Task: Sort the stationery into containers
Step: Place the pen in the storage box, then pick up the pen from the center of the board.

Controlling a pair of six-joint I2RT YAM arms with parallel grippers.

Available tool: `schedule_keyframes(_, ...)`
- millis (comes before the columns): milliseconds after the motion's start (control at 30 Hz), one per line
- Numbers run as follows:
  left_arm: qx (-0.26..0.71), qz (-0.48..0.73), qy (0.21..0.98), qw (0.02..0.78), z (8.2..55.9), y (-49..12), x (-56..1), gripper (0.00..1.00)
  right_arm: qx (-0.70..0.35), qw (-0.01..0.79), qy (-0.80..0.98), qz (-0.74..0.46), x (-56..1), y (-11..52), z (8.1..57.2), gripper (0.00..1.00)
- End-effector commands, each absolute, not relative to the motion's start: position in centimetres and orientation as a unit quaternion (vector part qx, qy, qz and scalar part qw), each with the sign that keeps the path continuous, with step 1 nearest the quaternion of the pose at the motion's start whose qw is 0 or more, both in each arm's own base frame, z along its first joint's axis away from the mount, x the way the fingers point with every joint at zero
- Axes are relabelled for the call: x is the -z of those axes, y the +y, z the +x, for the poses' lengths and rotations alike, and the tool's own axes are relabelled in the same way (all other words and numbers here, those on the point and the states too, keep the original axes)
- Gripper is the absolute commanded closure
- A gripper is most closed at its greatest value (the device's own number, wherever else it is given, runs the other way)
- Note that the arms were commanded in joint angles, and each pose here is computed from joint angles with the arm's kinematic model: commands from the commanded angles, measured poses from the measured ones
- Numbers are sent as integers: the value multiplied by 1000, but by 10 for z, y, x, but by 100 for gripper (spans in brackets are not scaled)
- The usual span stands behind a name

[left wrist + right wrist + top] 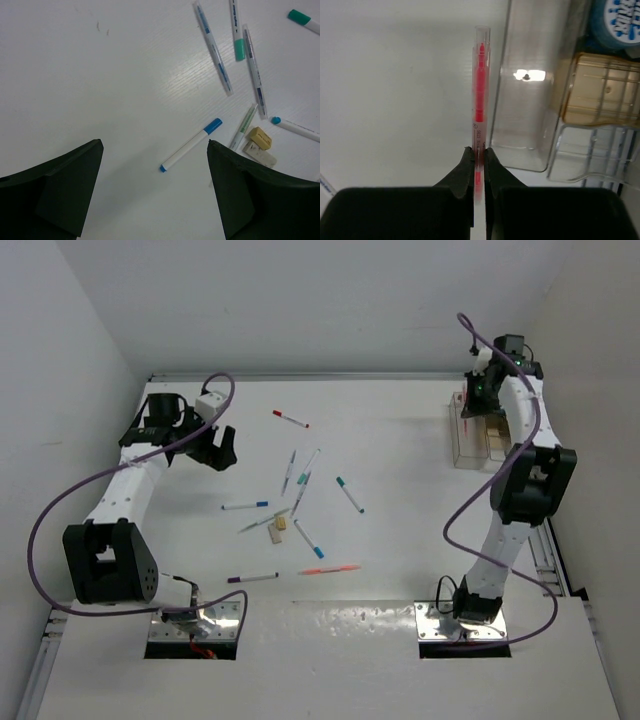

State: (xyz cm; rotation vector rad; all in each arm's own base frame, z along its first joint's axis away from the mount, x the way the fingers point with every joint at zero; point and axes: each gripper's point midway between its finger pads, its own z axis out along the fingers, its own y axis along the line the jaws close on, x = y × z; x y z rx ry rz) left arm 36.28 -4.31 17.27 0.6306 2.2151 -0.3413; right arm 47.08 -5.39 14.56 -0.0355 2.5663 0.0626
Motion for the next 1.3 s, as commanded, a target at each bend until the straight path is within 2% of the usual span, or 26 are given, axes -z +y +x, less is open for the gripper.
schedule_keyframes(0,143,247,864,415,376,-50,-184,8,-25,296,955,-10,-159,-77,490,100)
schedule_keyframes(267,132,248,868,410,376,-47,-181,8,-17,276,961,20,-106,-99,508,99)
schedule_keyframes(300,128,248,868,410,376,-45,-180,8,-15,273,962,22,-99,-102,509,91)
schedule_keyframes(333,129,248,869,408,376,-46,-180,8,-15,270,962,23,-96,-102,508,90)
schedule_keyframes(367,128,249,869,408,376,-46,-180,8,-11,268,963,24,-93,-103,508,86)
schedule_keyframes(400,126,248,869,408,377,-45,-180,8,-10,266,964,25,-92,-105,509,75)
schedule_keyframes(500,124,247,870,408,377,-43,-180,8,-19,265,963,44,-98,-98,508,66)
schedule_keyframes(667,132,246,871,404,379,-47,-176,8,-46,286,957,23,-131,-53,492,66)
schedule_keyframes(800,134,246,873,400,381,-51,-174,9,-90,281,955,-42,-136,27,473,68)
schedule_keyframes(933,127,230,880,397,383,-48,-171,10,-155,239,954,-94,-126,128,445,70)
schedule_keyframes(967,128,227,880,396,383,-48,-170,10,-157,239,954,-95,-126,128,445,70)
schedule_keyframes(1000,127,226,882,393,384,-50,-168,11,-167,227,953,-108,-119,155,437,70)
schedule_keyframes(1100,123,230,885,385,384,-63,-162,15,-178,212,954,-117,-108,189,429,70)
schedule_keyframes(1267,89,236,884,393,395,-119,-162,19,-181,199,959,-92,-96,195,420,70)
